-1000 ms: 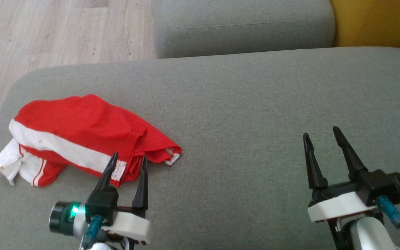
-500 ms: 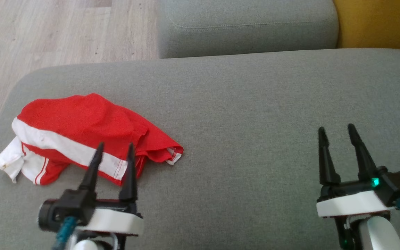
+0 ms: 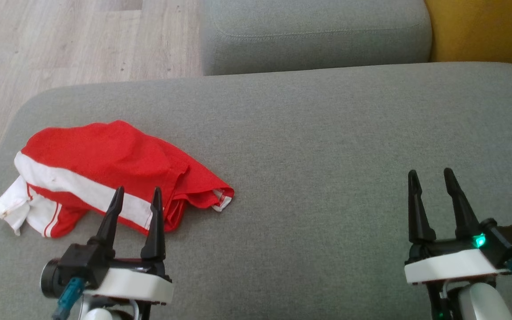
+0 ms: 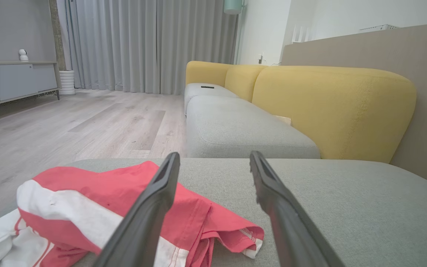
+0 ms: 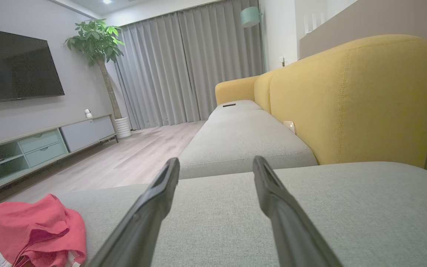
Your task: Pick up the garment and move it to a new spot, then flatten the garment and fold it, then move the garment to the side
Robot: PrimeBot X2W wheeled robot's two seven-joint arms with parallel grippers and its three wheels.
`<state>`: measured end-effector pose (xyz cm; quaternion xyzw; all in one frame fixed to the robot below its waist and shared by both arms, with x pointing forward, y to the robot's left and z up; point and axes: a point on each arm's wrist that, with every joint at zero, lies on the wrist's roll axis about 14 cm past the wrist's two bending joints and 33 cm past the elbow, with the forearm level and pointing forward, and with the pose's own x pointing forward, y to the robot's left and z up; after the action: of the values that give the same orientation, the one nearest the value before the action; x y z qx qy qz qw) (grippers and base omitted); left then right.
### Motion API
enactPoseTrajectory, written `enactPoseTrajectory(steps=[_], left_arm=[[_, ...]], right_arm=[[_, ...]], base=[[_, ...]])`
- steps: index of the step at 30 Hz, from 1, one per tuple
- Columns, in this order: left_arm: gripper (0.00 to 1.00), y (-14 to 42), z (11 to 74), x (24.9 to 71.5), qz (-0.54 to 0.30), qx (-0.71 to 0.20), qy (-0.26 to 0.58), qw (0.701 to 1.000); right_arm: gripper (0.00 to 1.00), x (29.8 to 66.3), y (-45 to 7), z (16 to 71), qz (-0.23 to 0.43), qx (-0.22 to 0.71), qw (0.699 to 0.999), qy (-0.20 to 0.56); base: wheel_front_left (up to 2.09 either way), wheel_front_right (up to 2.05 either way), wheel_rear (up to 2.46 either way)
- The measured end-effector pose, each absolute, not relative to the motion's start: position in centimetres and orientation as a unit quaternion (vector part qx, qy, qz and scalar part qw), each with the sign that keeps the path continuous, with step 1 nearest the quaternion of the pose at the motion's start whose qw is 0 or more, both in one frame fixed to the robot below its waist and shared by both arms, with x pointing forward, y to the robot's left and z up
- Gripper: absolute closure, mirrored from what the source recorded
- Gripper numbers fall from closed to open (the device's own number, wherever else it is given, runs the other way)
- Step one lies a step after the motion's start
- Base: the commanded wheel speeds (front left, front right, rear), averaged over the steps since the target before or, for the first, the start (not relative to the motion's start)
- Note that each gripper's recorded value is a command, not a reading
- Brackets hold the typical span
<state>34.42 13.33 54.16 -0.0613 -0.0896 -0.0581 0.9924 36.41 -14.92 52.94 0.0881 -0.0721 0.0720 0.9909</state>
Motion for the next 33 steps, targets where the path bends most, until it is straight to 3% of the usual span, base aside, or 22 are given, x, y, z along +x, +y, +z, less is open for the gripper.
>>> enactPoseTrajectory(steps=[17, 33], left_arm=[[0.00, 13.9, 53.5, 34.2, -0.045, -0.071, -0.080, 0.993], [0.00, 21.5, 53.6, 30.4, 0.083, -0.055, -0.091, 0.991]], right_arm=[[0.00, 36.5, -13.7, 52.3, 0.090, 0.089, 0.990, -0.061], [0.00, 37.0, -3.5, 52.1, 0.238, 0.104, 0.965, -0.040]], base=[[0.00, 0.00, 0.00], [0.00, 0.00, 0.00]])
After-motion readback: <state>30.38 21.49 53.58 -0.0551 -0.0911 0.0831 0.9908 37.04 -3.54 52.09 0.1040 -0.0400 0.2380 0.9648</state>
